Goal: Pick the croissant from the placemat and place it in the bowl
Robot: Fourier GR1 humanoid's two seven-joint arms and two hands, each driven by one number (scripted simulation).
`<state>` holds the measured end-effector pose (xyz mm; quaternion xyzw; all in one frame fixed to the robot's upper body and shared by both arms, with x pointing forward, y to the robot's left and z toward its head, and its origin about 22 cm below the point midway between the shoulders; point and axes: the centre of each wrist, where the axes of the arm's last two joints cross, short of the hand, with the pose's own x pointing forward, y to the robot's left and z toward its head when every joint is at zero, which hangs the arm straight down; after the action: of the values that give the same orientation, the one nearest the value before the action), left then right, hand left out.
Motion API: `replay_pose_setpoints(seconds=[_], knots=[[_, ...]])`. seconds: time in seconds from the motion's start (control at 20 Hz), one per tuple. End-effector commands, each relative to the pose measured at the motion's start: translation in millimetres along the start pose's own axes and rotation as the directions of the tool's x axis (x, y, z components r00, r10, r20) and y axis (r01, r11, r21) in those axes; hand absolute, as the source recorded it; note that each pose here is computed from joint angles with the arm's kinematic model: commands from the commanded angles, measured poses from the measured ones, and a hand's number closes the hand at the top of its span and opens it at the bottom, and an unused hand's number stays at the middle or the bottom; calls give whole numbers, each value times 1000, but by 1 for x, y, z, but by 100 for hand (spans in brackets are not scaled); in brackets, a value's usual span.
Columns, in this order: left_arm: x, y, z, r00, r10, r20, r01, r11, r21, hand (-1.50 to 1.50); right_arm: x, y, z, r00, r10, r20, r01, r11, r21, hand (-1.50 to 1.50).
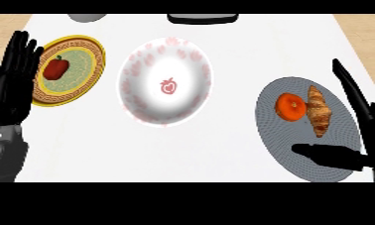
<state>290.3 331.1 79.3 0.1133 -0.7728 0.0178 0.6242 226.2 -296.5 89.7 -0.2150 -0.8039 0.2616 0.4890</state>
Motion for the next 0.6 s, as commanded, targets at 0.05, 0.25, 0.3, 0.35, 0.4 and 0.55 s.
replay_pose_setpoints(seconds=[0.05,0.25,0.3,0.35,0.4,0.55], knots=[[-8,12,9,1000,-9,7,9,1000,5,0,28,-52,7,972,202,-119,-198,979,46,-150],[3,11,1,1000,-7,2,7,1000,6,0,42,-90,-3,893,388,-227,-320,903,287,-150],[-5,2,-1,1000,-10,-10,10,1000,9,0,44,-91,-2,880,416,-229,-322,877,357,-150],[3,8,-3,1000,3,7,-3,1000,15,0,49,-95,-2,867,440,-235,-327,857,397,-150],[10,17,0,1000,-9,-3,9,1000,-2,0,52,-99,0,857,454,-243,-323,842,432,-150],[7,7,3,1000,-3,2,3,1000,-3,0,54,-102,-4,825,501,-262,-305,784,541,-150]])
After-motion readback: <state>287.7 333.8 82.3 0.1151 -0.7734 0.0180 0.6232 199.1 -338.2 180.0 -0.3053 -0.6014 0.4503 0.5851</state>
